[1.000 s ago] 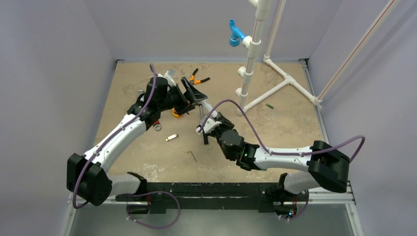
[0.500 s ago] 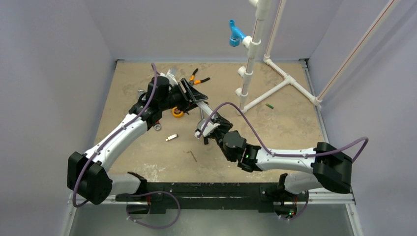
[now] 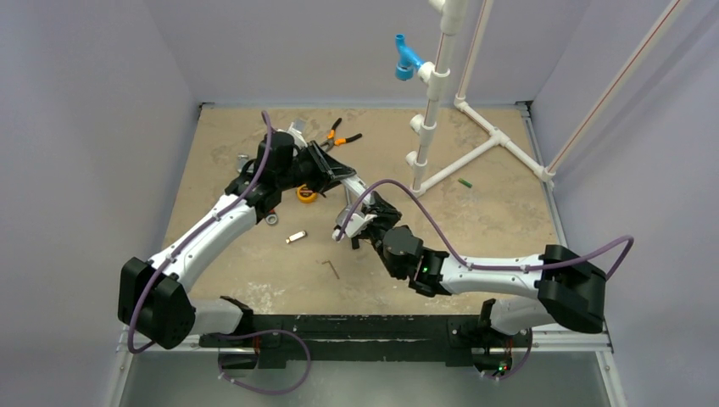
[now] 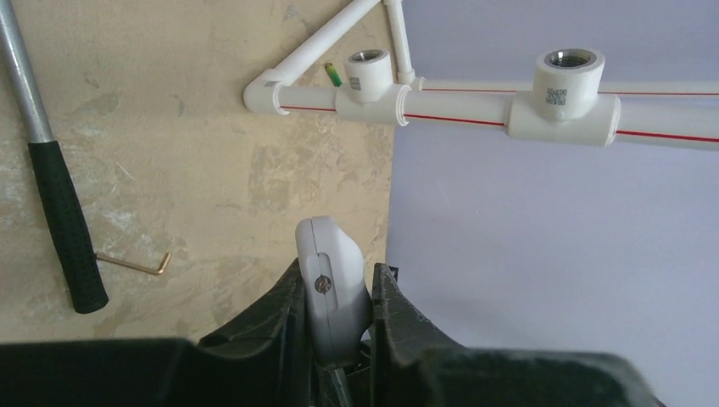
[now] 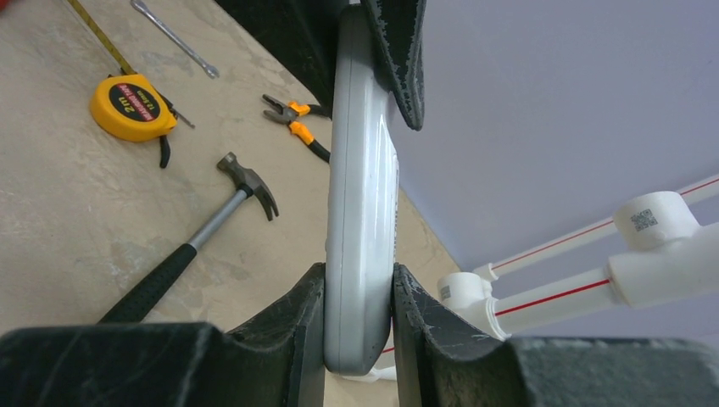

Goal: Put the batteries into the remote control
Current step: Turn over the remote control.

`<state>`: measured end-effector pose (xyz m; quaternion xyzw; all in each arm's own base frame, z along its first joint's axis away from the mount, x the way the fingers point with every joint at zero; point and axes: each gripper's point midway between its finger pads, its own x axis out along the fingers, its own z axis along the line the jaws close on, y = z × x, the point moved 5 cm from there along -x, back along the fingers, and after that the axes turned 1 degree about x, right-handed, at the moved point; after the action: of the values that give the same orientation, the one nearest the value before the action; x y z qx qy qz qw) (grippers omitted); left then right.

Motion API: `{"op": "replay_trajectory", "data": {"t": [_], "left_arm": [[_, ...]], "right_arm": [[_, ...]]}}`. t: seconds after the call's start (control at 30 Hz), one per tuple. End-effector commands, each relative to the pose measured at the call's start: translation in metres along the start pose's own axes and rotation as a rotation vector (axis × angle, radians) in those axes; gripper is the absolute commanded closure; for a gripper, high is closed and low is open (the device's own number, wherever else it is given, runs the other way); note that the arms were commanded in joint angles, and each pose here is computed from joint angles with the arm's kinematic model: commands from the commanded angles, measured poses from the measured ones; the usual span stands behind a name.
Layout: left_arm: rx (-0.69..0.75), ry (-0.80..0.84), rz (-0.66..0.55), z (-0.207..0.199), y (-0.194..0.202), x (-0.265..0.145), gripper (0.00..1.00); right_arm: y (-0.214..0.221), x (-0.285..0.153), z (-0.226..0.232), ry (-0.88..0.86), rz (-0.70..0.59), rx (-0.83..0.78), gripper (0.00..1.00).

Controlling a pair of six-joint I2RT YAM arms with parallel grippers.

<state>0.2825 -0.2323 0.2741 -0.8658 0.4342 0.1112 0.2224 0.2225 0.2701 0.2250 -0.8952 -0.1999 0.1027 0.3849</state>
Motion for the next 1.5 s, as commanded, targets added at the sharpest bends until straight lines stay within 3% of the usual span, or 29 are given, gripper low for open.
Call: {"op": "replay_trajectory", "data": {"t": [0.0,0.13,0.33,0.47,0.6,0.8,1.1,1.47], "left_arm": [[0.074,0.119,0.031,-0.02,0.004,-0.002,1.0],[0.105,0.172,0.052,-0.024,0.006,-0.001,1.0],[0.153,0.238,0.066,-0.031,0.007,-0.003,1.0],[0.187,0.254,0.073,-0.03,0.01,-0.005,1.0],[0.232,0.26,0.074,-0.025,0.014,-0.01,1.0],[0.282,0.294,0.104,-0.019,0.024,-0.016,1.0],[0.281,0.314,0.102,-0.02,0.025,-0.019,1.0],[0.263,0.351,0.09,-0.028,0.022,-0.017,1.0]], "right_arm": [[-0.029,0.003,-0.009,0.007,-0.089,0.093,0.76],[-0.031,-0.001,-0.009,-0.033,-0.091,0.147,0.54],[-0.055,-0.018,-0.016,-0.177,-0.164,0.327,0.38],[-0.067,-0.025,-0.034,-0.274,-0.153,0.448,0.36],[-0.054,-0.029,-0.05,-0.517,-0.142,0.626,0.37],[-0.03,-0.029,-0.069,-0.523,-0.118,0.698,0.36],[-0.022,-0.028,-0.05,-0.59,-0.111,0.902,0.28],[-0.002,-0.023,-0.029,-0.605,-0.026,0.929,0.24]]}}
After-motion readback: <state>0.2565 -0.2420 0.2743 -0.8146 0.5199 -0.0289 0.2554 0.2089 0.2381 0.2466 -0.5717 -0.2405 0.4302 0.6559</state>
